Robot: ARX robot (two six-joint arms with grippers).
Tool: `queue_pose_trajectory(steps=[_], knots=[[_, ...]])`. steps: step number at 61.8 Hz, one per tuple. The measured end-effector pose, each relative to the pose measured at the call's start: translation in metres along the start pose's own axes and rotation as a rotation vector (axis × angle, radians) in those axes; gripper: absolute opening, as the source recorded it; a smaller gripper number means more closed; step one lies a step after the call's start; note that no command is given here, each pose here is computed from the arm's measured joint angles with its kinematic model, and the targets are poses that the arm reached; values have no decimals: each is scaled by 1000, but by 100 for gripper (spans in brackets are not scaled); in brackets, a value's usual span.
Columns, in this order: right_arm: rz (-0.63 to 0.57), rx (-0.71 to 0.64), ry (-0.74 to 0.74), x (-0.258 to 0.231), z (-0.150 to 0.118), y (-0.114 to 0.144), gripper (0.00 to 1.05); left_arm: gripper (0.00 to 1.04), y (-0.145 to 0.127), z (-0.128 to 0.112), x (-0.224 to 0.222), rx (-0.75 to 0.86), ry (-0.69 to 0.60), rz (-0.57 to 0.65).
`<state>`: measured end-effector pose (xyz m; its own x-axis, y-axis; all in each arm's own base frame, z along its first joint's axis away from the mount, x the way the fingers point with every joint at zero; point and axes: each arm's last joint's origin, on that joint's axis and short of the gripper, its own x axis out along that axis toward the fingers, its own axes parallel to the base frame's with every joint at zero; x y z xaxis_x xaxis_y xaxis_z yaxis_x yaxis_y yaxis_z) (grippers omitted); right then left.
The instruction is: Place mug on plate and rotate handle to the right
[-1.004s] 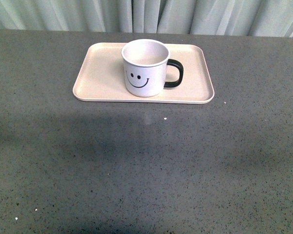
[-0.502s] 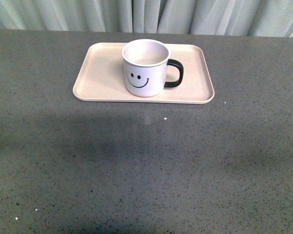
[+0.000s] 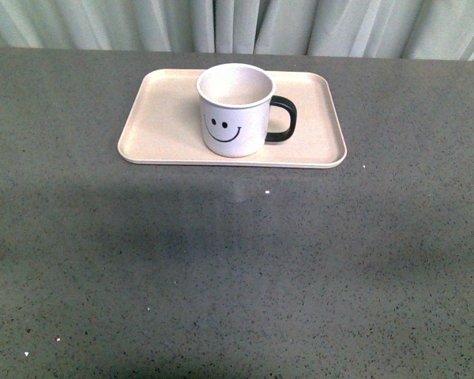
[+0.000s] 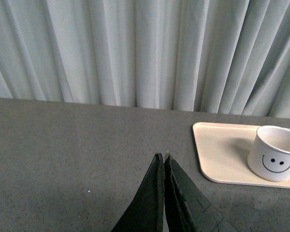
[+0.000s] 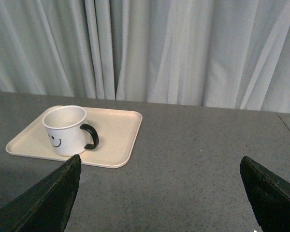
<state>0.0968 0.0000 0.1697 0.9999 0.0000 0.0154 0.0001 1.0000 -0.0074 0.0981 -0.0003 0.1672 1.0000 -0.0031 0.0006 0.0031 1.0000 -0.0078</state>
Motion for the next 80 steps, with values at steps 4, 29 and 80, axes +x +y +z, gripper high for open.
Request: queue_pose_trajectory(steps=[4,29,80], knots=[[1,0,0,0,0,0,96,1,0,0,0,0,5,0],[146,136,502,42,27,-23,96,48,0,0,0,0,4,0],[363,-68,905,347,23,70,96,95,0,0,0,3,3,0]])
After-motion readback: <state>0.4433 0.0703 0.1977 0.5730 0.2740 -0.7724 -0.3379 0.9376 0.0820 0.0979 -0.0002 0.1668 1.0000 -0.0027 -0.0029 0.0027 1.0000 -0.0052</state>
